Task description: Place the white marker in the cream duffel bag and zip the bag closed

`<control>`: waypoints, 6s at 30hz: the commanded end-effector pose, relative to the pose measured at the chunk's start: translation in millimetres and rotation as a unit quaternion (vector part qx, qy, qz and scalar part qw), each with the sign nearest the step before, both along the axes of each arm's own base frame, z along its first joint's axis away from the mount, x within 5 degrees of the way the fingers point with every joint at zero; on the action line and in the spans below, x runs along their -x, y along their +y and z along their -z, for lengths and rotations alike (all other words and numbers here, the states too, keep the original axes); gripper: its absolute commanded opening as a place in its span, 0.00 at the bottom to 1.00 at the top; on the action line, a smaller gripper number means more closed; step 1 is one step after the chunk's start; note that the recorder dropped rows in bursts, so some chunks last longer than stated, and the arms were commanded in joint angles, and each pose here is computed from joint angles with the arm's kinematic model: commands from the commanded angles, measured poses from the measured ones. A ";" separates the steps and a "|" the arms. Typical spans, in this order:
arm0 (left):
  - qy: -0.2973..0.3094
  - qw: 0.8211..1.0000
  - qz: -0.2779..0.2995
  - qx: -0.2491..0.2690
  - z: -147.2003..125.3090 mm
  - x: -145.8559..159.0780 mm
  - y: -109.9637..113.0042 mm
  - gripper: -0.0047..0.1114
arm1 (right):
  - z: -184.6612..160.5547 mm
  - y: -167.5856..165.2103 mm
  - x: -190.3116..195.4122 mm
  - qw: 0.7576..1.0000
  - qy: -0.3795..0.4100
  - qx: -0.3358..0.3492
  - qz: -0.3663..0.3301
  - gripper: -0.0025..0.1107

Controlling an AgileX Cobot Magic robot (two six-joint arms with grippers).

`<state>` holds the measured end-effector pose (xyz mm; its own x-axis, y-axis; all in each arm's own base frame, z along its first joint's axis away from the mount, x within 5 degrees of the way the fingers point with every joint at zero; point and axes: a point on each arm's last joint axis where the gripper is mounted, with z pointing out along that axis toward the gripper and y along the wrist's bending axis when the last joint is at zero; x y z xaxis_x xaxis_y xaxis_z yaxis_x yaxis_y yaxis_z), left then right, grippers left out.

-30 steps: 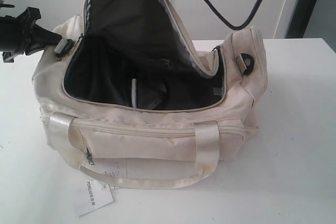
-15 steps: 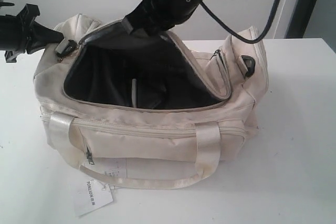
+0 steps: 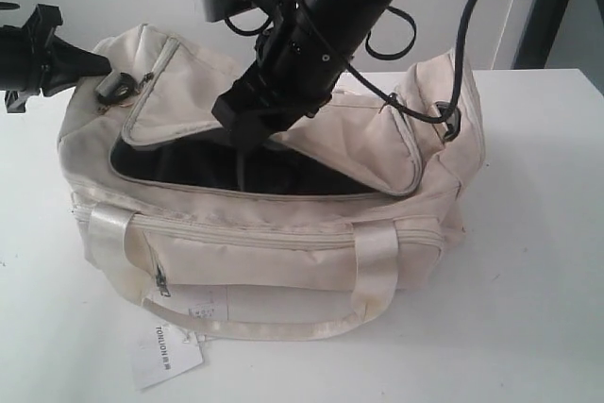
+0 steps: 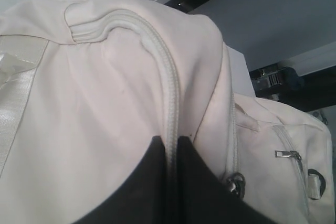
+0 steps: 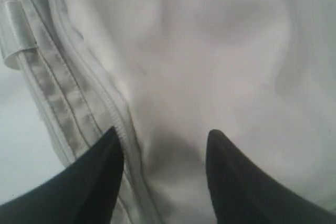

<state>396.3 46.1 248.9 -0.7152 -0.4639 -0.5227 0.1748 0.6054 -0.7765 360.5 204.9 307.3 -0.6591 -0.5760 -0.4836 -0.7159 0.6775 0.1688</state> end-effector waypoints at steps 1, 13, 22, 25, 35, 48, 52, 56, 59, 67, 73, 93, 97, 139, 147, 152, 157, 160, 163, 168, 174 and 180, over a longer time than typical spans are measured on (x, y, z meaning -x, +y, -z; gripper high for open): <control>-0.011 0.999 -0.002 0.034 -9.2 2.5 6.1 0.04 | 0.2 1.8 9.2 0.999 0.039 0.000 -0.023 0.45; -0.013 0.999 0.023 0.047 -11.2 5.6 2.6 0.04 | -29.2 19.3 27.3 0.986 0.065 -0.141 -0.065 0.45; -0.014 0.998 0.035 0.052 -11.9 7.1 1.0 0.04 | -40.3 74.0 27.5 0.952 -0.166 -0.199 -0.163 0.42; -0.015 0.998 0.035 0.050 -11.8 6.9 1.1 0.04 | -36.7 91.0 25.7 0.945 -0.225 -0.183 -0.149 0.42; -0.021 0.998 0.039 0.046 -12.0 7.2 0.9 0.04 | 8.7 111.6 -17.4 0.952 -0.291 -0.026 -0.096 0.45; -0.022 0.997 0.058 0.056 -13.5 9.6 -1.7 0.04 | 54.3 128.5 -49.6 0.928 -0.350 0.019 -0.123 0.49; -0.023 0.997 0.058 0.055 -13.5 9.6 -1.7 0.04 | 61.8 128.3 -52.3 0.927 -0.351 0.031 -0.128 0.42; -0.024 0.997 0.059 0.054 -13.5 9.6 -1.7 0.04 | 64.4 126.1 -52.6 0.923 -0.353 0.056 -0.142 0.25; -0.025 0.996 0.060 0.054 -13.6 9.7 -1.8 0.04 | 63.7 125.1 -51.8 0.924 -0.349 0.061 -0.145 0.02; -0.026 0.996 0.060 0.053 -13.6 9.7 -1.8 0.04 | 38.3 113.9 -38.1 0.941 -0.304 0.067 -0.129 0.02; -0.026 0.996 0.060 0.053 -13.6 9.7 -1.8 0.04 | 22.5 108.2 -29.5 0.947 -0.287 0.064 -0.126 0.02; -0.026 0.996 0.061 0.053 -13.7 9.9 -2.0 0.04 | 4.8 92.8 -4.5 0.963 -0.200 0.093 -0.154 0.02; -0.026 0.996 0.062 0.054 -13.7 10.0 -2.1 0.04 | 11.9 90.7 -9.3 0.960 -0.202 0.117 -0.152 0.02; -0.027 0.996 0.068 0.057 -14.2 10.8 -2.9 0.04 | 50.9 75.3 -62.7 0.969 -0.003 -0.153 0.195 0.50; -0.027 0.996 0.070 0.058 -14.4 11.0 -3.1 0.04 | 54.8 79.2 -61.4 0.968 0.016 -0.166 0.186 0.50; -0.027 0.995 0.071 0.059 -14.5 11.2 -3.3 0.04 | 69.1 84.0 -63.7 0.967 0.034 -0.174 0.182 0.50; -0.028 0.995 0.072 0.059 -14.6 11.3 -3.4 0.04 | 79.2 88.8 -69.3 0.960 0.037 -0.198 0.193 0.47; -0.030 0.995 0.073 0.056 -14.6 11.3 -3.4 0.04 | 78.1 88.6 -70.4 0.961 0.025 -0.199 0.189 0.21; -0.033 0.995 0.074 0.054 -14.6 11.3 -3.4 0.04 | 73.3 87.8 -69.3 0.966 0.011 -0.194 0.172 0.02; -0.033 0.995 0.075 0.053 -14.6 11.3 -3.4 0.04 | 67.2 82.1 -65.9 0.976 -0.005 -0.159 0.152 0.02; -0.034 0.995 0.075 0.053 -14.6 11.3 -3.4 0.04 | 48.0 70.4 -62.2 0.983 -0.038 -0.122 0.134 0.02; -0.034 0.995 0.075 0.053 -14.6 11.3 -3.4 0.04 | 42.8 67.4 -59.3 0.985 -0.039 -0.112 0.125 0.02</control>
